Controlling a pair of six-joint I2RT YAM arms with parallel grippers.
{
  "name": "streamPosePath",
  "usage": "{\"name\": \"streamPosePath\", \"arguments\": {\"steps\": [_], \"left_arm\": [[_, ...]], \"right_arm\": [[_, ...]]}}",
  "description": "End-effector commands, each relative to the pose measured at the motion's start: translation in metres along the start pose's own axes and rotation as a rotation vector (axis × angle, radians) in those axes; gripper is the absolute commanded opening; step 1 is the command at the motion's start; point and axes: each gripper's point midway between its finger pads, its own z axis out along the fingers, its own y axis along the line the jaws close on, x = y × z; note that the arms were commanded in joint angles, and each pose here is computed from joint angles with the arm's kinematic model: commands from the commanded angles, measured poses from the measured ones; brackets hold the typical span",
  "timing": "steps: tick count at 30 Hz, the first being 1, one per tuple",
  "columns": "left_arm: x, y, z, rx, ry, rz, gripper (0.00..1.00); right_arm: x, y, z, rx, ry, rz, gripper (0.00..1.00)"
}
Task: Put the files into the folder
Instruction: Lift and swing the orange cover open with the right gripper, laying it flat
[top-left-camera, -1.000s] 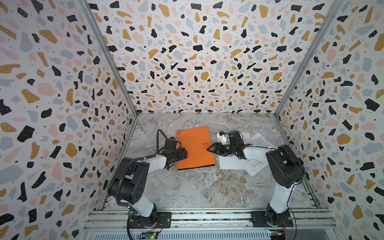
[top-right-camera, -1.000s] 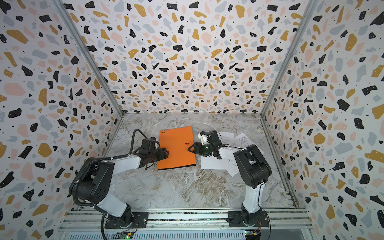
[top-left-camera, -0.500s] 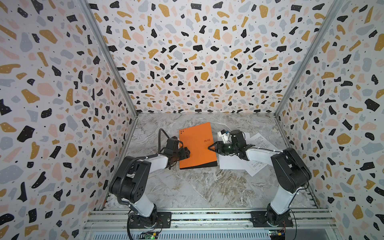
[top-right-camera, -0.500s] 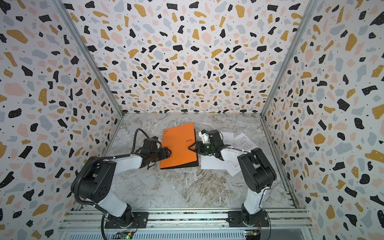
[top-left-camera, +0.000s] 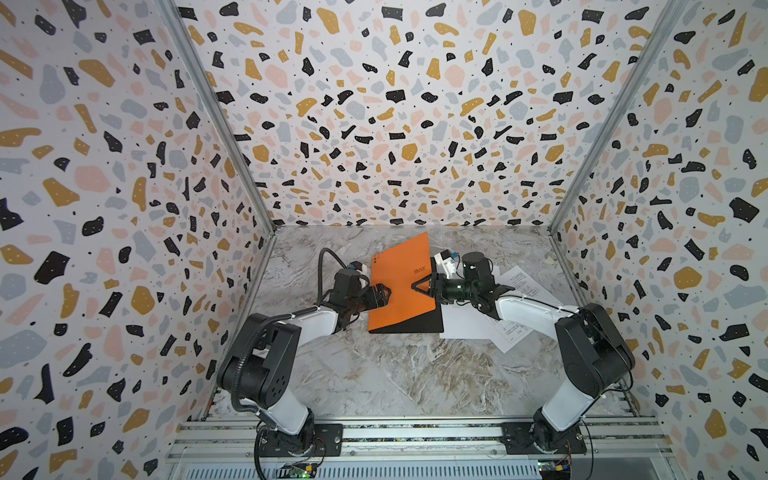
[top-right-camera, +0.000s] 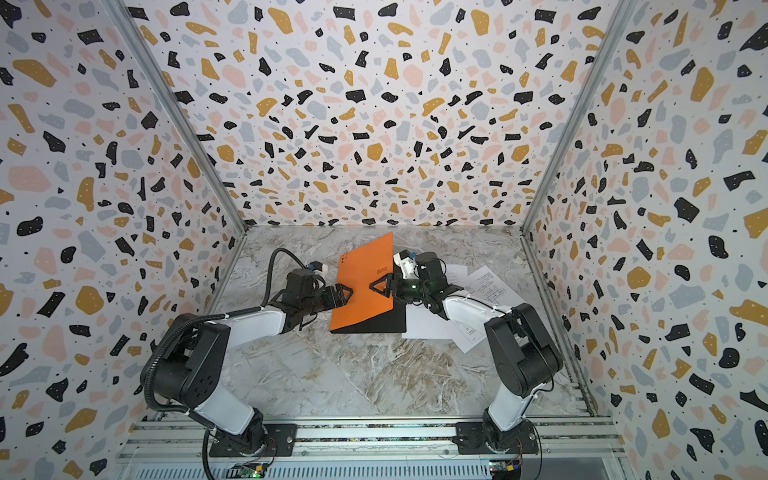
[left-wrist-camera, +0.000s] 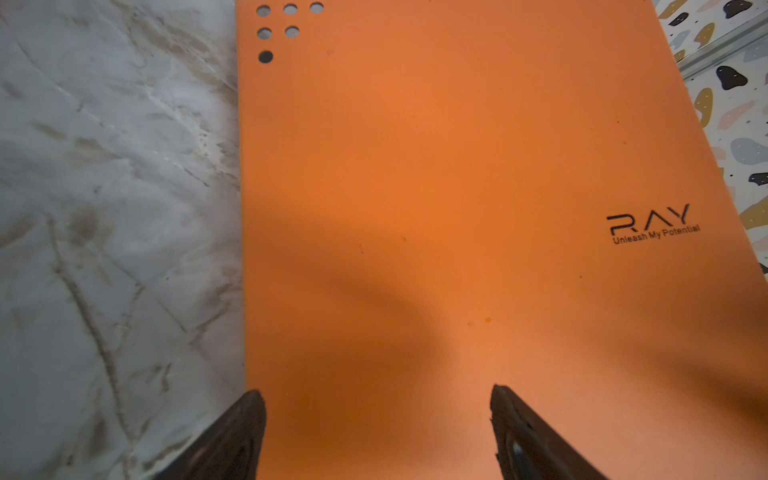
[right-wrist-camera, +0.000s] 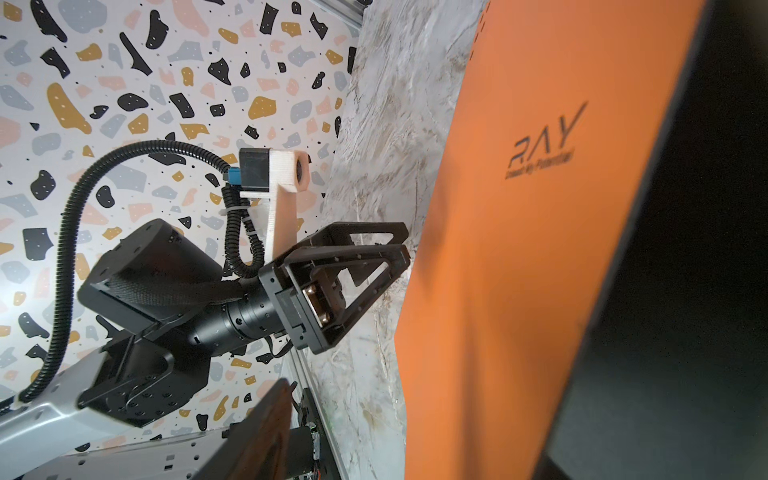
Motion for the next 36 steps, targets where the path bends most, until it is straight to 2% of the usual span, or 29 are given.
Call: {"name": "streamPosePath", "arguments": {"steps": [1, 6, 13, 18, 30, 36], "left_arm": [[-0.025, -0.016, -0.015, 0.019, -0.071, 0.045, 0.9], [-0.047, -0.002, -0.052, -0.031, -0.17, -0.002, 1.0], [-0.064, 0.029, -0.109, -0.129, -0.285, -0.062, 1.0], [-0.067, 0.044, -0.148, -0.208, -0.37, -0.108, 0.99], [-0.065, 0.085, -0.226, -0.497, -0.518, -0.198, 0.99], [-0.065, 0.091, -0.257, -0.582, -0.607, -0.254, 0.99]], "right_arm": [[-0.017, 0.041, 0.002, -0.049, -0.026, -0.08, 0.7], [-0.025, 0.068, 0.012, -0.062, -0.033, -0.134, 0.73], [-0.04, 0.11, 0.025, -0.116, -0.042, -0.201, 0.76], [-0.041, 0.14, 0.051, -0.166, -0.008, -0.247, 0.77], [-0.018, 0.158, 0.137, -0.238, 0.127, -0.264, 0.78], [-0.013, 0.15, 0.172, -0.248, 0.152, -0.241, 0.78]]}}
